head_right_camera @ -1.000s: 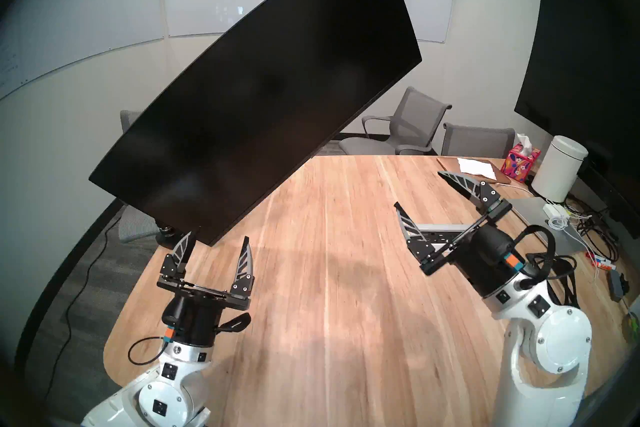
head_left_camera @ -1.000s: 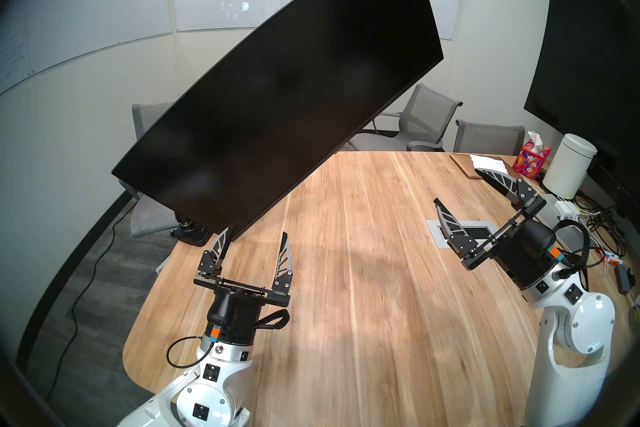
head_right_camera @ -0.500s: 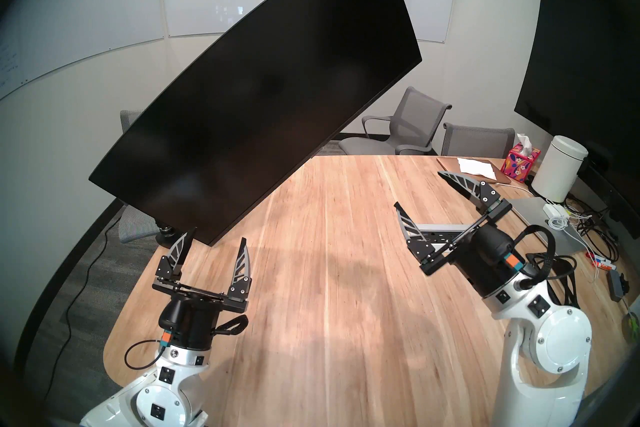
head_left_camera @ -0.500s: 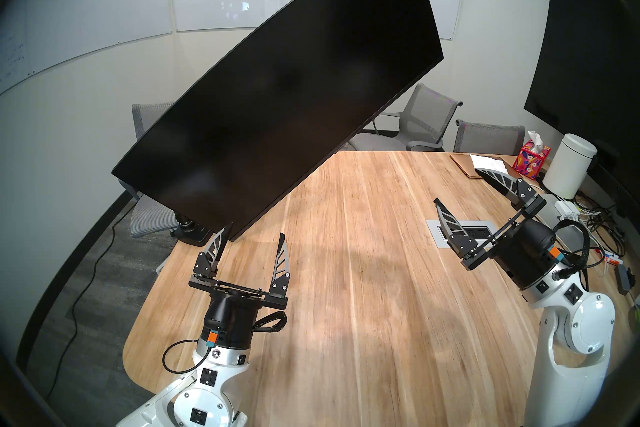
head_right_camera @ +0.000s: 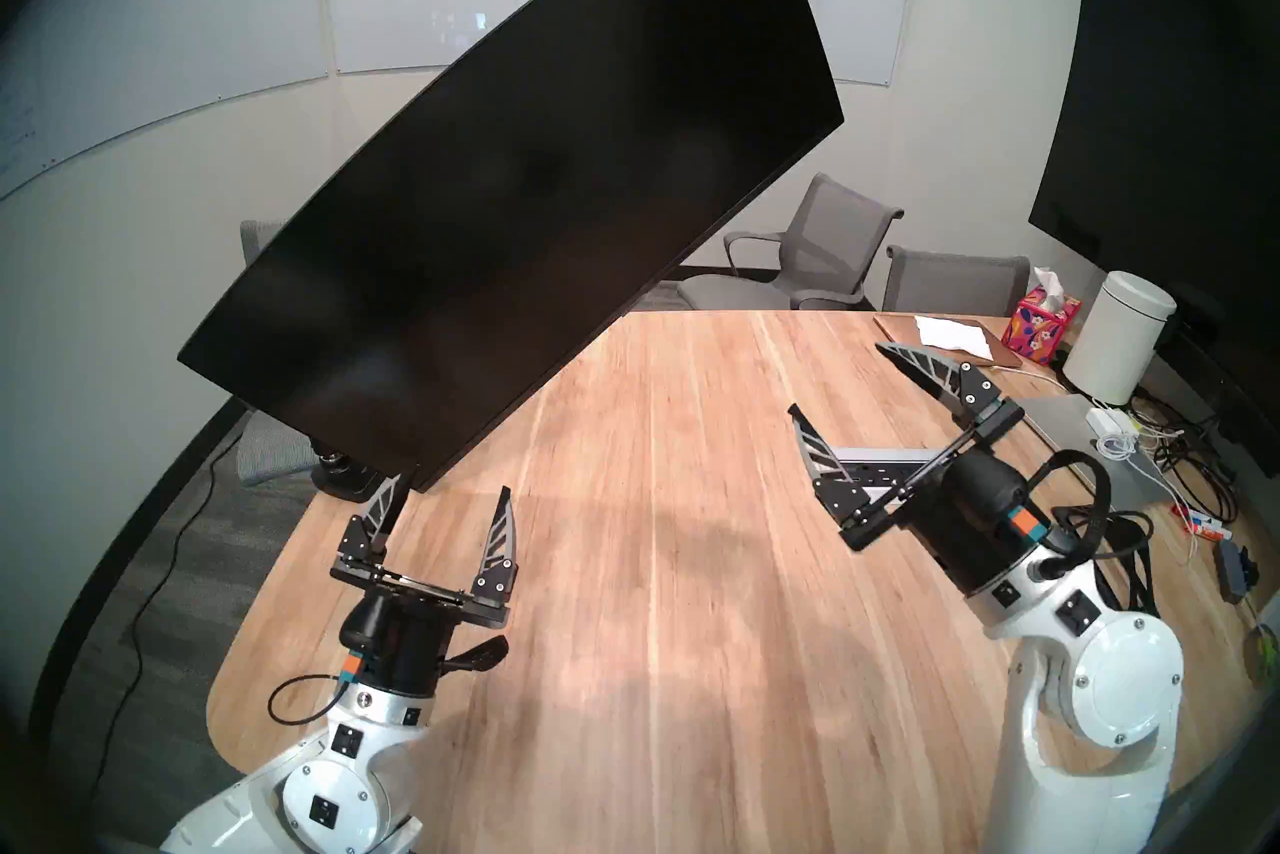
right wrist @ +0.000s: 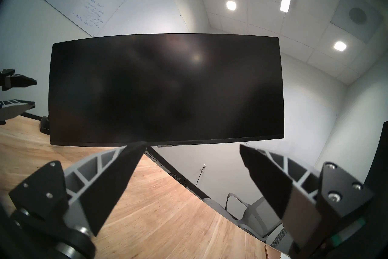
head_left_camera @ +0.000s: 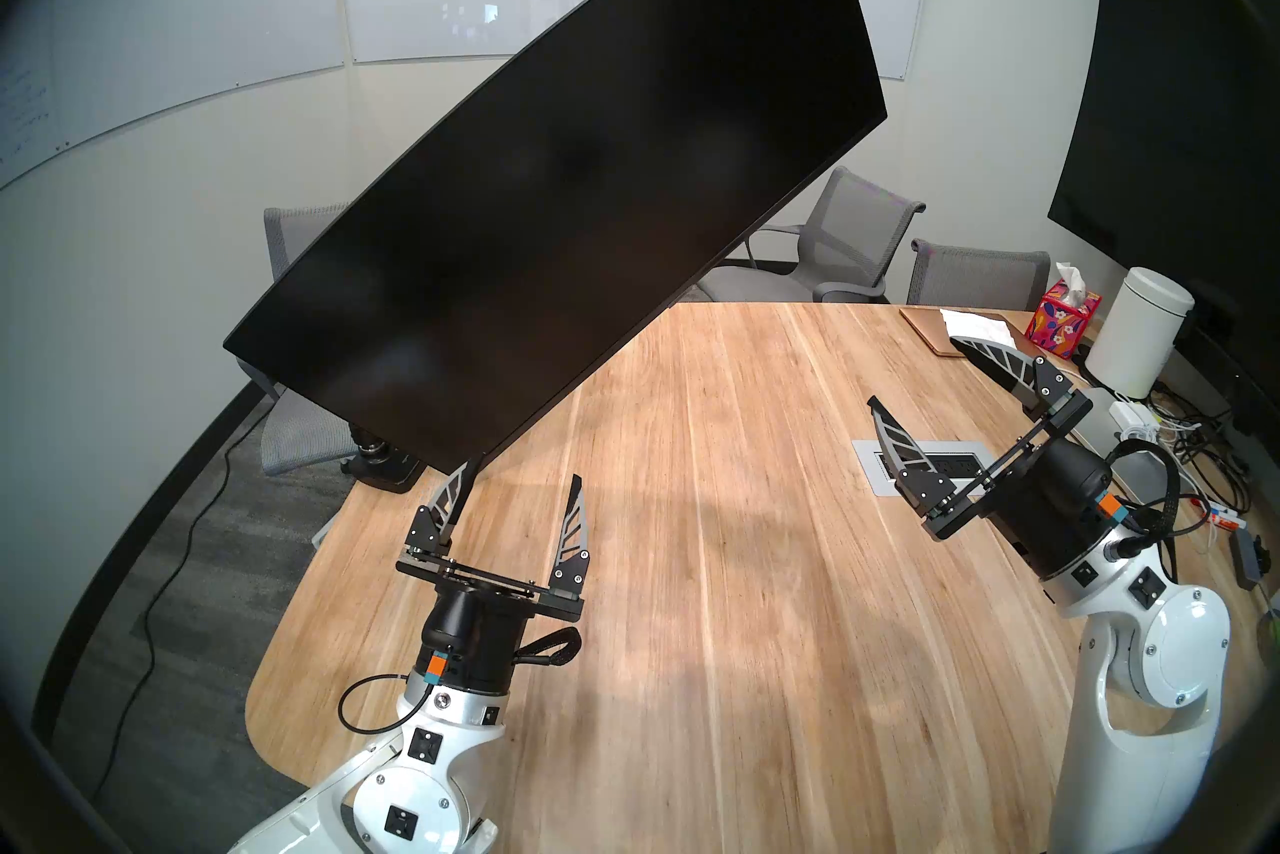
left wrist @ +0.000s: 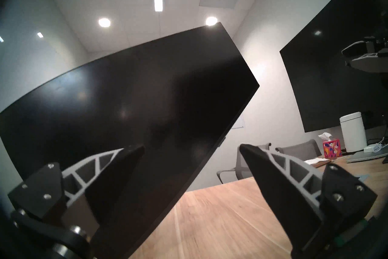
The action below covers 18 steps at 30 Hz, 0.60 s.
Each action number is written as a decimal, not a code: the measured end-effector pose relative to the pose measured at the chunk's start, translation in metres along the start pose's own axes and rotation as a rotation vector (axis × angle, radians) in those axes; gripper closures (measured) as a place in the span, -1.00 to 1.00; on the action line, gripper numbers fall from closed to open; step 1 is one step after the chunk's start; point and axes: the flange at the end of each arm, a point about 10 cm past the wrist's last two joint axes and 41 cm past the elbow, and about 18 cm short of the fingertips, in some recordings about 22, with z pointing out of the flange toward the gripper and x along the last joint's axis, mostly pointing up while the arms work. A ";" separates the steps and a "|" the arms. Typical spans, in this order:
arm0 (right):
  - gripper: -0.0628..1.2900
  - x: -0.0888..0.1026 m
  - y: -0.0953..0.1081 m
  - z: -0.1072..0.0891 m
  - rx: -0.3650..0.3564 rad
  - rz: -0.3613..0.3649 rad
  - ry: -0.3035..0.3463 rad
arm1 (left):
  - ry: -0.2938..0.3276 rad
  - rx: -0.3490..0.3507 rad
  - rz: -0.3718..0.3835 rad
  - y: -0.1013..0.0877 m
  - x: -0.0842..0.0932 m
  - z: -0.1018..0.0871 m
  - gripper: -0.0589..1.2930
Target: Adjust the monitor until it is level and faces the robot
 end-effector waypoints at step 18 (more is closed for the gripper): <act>-0.90 0.000 0.000 0.000 0.000 0.000 0.000 | -0.122 -0.018 -0.068 0.008 -0.062 0.032 -0.94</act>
